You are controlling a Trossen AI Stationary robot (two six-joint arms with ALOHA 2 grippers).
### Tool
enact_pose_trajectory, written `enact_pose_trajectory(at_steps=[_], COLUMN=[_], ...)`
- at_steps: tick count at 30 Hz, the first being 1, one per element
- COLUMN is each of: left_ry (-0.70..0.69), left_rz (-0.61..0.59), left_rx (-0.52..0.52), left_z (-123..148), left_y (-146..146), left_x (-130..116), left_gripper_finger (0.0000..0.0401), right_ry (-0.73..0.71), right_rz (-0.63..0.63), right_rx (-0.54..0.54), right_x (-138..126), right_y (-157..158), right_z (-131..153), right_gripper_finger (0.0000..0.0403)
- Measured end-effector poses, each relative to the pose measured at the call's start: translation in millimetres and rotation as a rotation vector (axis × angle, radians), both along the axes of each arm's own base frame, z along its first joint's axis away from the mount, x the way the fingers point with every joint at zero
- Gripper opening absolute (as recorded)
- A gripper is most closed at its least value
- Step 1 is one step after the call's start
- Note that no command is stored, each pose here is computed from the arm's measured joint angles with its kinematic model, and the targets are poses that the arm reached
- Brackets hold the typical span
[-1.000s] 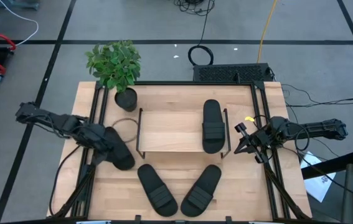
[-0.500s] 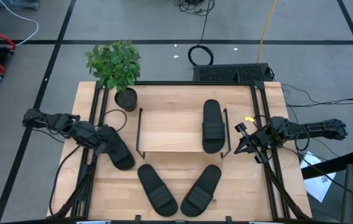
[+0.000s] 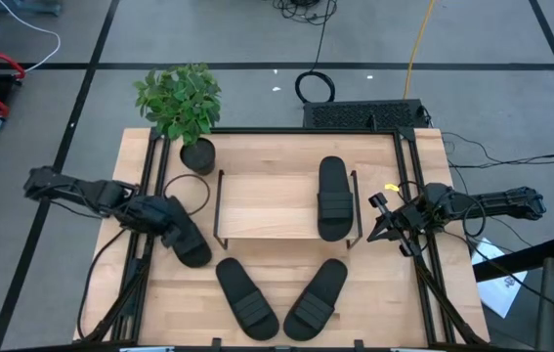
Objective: Pick and place slides into the shelf
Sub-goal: Put the top left black slide on the shelf
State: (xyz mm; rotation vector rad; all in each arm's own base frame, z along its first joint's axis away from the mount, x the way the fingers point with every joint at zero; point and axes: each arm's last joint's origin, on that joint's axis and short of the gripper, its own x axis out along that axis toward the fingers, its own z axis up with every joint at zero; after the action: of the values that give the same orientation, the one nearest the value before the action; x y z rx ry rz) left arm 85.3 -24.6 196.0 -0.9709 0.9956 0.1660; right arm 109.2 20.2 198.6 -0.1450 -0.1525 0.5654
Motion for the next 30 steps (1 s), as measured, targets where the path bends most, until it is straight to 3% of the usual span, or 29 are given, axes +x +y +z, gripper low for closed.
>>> enact_pose_trajectory(at_steps=[6,10,19,24,30], left_ry=[-0.107,-0.004,0.192,0.233,0.276], left_rz=[-0.04,-0.048,-0.051,-0.069,-0.09], left_rx=[0.11,0.144,0.094,0.124,0.129], left_z=[24,20,7,2,-3], left_y=[5,8,11,13,14], left_x=[1,0,16,24,29], left_gripper_finger=[0.0069,0.0122,0.0233,0.0263,0.0269], right_ry=[0.0,0.0,0.0,0.001,0.002], right_rz=[0.0,0.0,0.0,0.0,0.0], right_rx=[0.0,0.0,0.0,0.002,0.003], right_x=[0,0,0,0,0], right_y=[0,0,0,0,0], right_z=[0,0,0,0,0], right_gripper_finger=[0.0,0.0,0.0,0.0,0.0])
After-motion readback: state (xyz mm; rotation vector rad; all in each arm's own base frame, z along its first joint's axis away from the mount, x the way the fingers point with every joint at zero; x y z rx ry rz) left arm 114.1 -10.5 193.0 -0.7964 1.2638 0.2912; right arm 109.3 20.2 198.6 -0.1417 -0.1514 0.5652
